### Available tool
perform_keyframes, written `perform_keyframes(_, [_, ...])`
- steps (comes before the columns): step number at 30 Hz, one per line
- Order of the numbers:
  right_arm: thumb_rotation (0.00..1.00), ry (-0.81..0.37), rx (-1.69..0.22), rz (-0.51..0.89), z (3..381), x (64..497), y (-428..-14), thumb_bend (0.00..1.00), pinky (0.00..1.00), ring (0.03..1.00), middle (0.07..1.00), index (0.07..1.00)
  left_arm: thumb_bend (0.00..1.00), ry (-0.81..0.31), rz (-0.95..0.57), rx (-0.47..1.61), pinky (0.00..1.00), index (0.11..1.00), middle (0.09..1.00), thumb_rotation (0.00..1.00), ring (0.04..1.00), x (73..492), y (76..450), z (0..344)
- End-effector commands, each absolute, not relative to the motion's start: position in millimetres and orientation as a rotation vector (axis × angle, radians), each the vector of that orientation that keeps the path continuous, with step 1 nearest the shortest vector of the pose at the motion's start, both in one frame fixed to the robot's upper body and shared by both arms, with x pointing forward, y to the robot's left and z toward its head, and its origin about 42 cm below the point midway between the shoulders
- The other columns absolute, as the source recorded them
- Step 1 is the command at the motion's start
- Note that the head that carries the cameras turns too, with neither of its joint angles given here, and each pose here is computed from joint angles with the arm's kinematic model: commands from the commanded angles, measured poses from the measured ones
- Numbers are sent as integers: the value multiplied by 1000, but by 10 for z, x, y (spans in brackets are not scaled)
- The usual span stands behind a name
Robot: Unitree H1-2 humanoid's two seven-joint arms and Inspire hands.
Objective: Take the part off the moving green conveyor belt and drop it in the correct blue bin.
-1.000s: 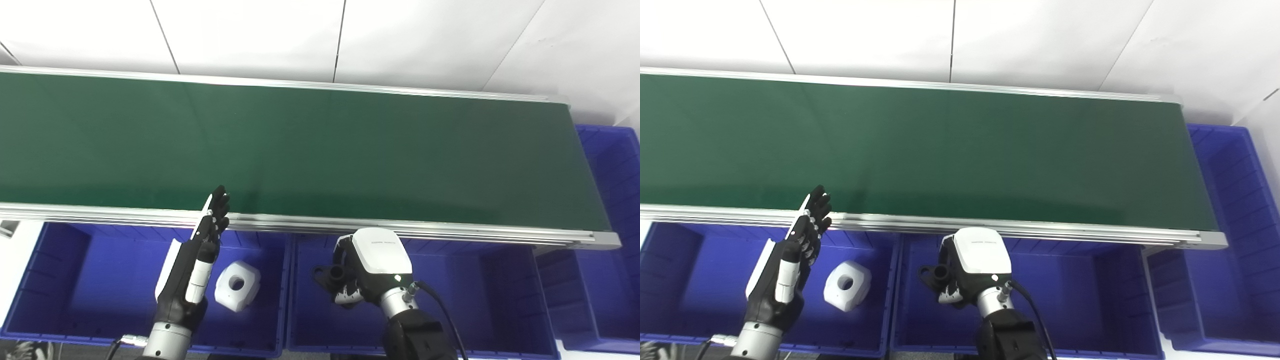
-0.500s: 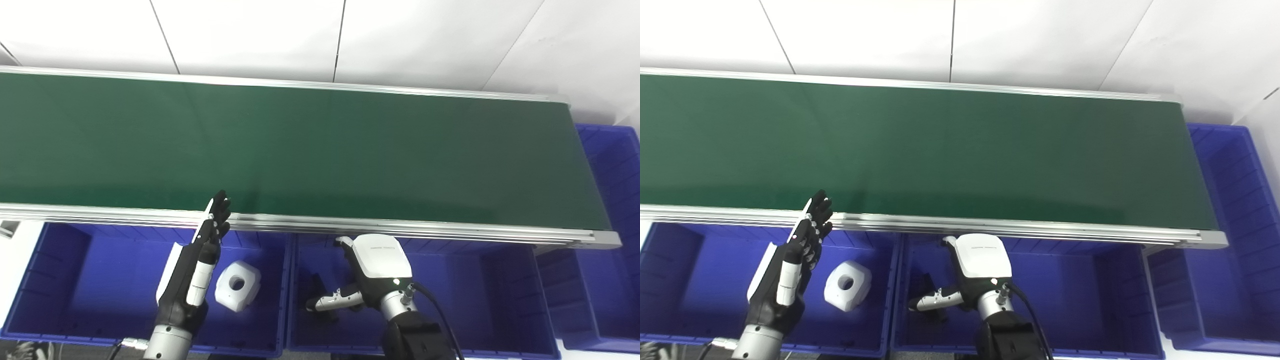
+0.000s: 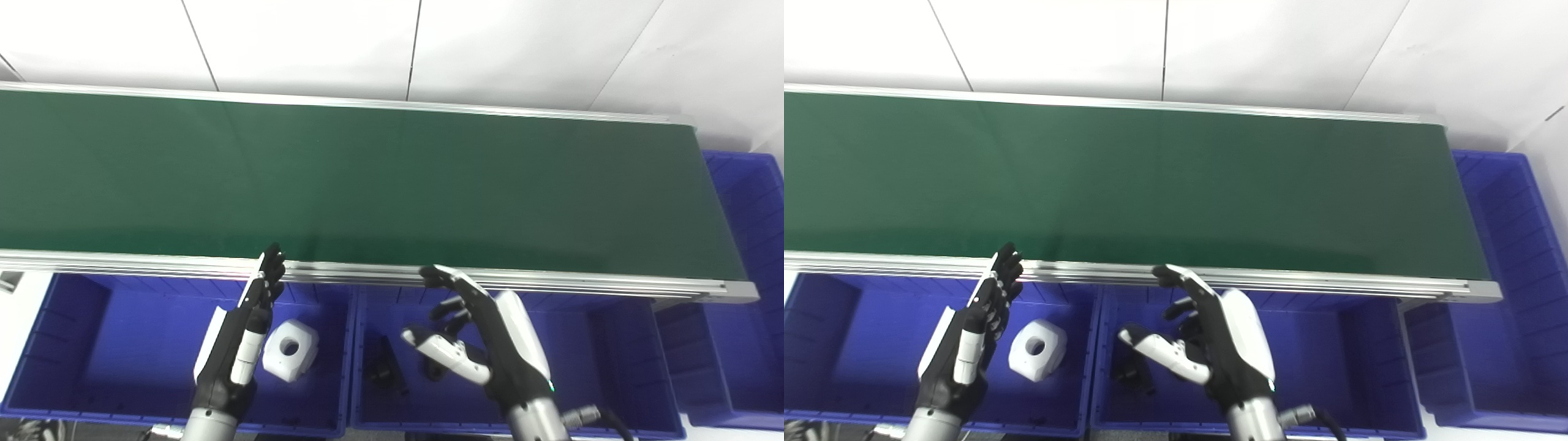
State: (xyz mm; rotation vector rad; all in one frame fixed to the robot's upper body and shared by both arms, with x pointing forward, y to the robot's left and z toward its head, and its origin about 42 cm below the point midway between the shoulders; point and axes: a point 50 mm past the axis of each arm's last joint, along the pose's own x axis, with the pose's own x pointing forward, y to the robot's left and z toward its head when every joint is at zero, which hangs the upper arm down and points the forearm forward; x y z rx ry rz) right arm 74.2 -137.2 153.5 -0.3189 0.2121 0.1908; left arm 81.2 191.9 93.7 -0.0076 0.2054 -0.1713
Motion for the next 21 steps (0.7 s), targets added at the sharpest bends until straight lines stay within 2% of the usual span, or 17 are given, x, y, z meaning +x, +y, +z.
perform_keyframes(1, [905, 27, 63, -30, 1700, 557, -952, 684, 639, 708, 820, 808, 706, 115, -170, 4, 1000, 1000, 1000, 1000, 1000, 797, 1998, 1040])
perform_keyframes(4, [915, -26, 29, -58, 1329, 605, -933, 667, 670, 734, 850, 818, 683, 116, -186, 11, 1000, 1000, 1000, 1000, 1000, 803, 2045, 993])
perform_keyframes(7, [979, -33, -7, -39, 1117, 669, -948, 749, 686, 764, 876, 854, 695, 122, -191, 16, 1000, 1000, 1000, 1000, 1000, 797, 2067, 950])
perform_keyframes(13, [1000, 2, 24, -20, 870, 669, -931, 797, 796, 852, 920, 921, 693, 122, -191, 24, 1000, 1000, 1000, 1000, 1000, 771, 2072, 887])
perform_keyframes(16, [976, 24, 82, -18, 773, 676, -940, 784, 917, 928, 970, 979, 687, 118, -183, 28, 1000, 1000, 1000, 1000, 1000, 754, 2065, 855])
perform_keyframes(21, [991, 47, 100, -20, 690, 644, -950, 793, 981, 961, 990, 995, 684, 111, -185, 45, 1000, 1000, 1000, 1000, 1000, 736, 2061, 813])
